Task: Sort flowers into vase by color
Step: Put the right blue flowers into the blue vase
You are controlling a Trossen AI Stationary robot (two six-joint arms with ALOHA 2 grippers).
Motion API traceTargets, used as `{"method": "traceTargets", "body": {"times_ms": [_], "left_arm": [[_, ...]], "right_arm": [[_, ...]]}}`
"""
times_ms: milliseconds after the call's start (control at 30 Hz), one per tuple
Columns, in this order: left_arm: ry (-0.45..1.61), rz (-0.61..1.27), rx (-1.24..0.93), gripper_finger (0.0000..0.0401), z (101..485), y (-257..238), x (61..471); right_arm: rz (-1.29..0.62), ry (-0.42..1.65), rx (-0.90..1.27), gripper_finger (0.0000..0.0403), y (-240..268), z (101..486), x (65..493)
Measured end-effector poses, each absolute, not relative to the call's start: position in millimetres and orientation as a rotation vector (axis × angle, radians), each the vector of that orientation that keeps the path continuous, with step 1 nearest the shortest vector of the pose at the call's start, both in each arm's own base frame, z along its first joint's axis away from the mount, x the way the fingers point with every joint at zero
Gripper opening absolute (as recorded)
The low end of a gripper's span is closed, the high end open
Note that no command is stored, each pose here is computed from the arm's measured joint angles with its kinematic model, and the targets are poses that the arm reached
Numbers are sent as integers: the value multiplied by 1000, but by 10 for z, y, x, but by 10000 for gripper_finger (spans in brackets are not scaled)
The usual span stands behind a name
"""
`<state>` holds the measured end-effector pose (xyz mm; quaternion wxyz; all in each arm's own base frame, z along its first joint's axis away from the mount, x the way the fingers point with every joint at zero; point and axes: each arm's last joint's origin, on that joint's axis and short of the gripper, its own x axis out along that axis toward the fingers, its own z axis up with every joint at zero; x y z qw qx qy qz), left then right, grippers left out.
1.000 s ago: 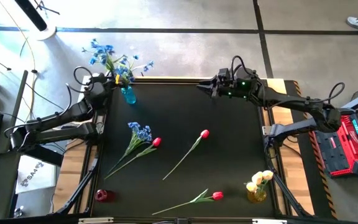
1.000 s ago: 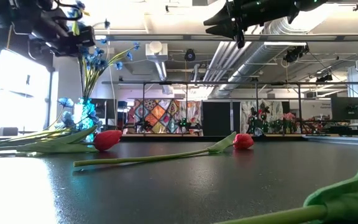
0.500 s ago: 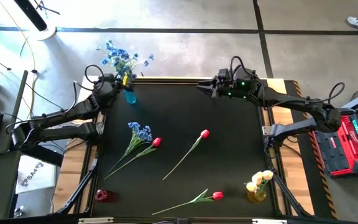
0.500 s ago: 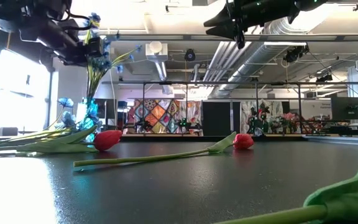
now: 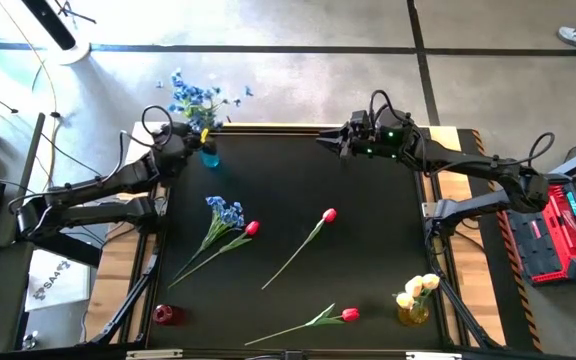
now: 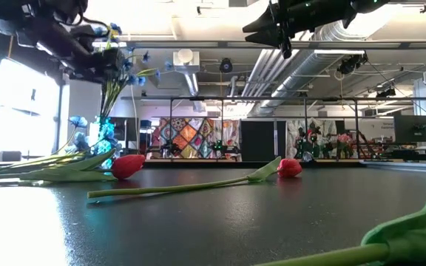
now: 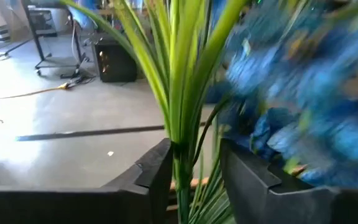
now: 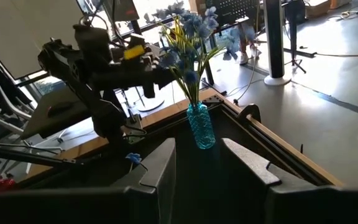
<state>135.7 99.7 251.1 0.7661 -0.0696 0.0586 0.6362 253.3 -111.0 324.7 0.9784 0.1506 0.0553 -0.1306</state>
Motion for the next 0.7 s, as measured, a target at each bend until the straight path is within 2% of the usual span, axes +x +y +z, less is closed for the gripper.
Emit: {"method": "traceTargets", "body": {"times_ms": [200,433,700], "left_arm": [[116,1302,-88,159,2769,876,1295],[226,1261,-69,172,2855,733,1118],[296,959,-136,173,3040,565,1014]], "right_arm": [[-265,106,346,114,-1110,3247,2534],[-252,101,406,114,-1105,3247,2535],[-225,110,445,114,-1096,3240,2535]]}}
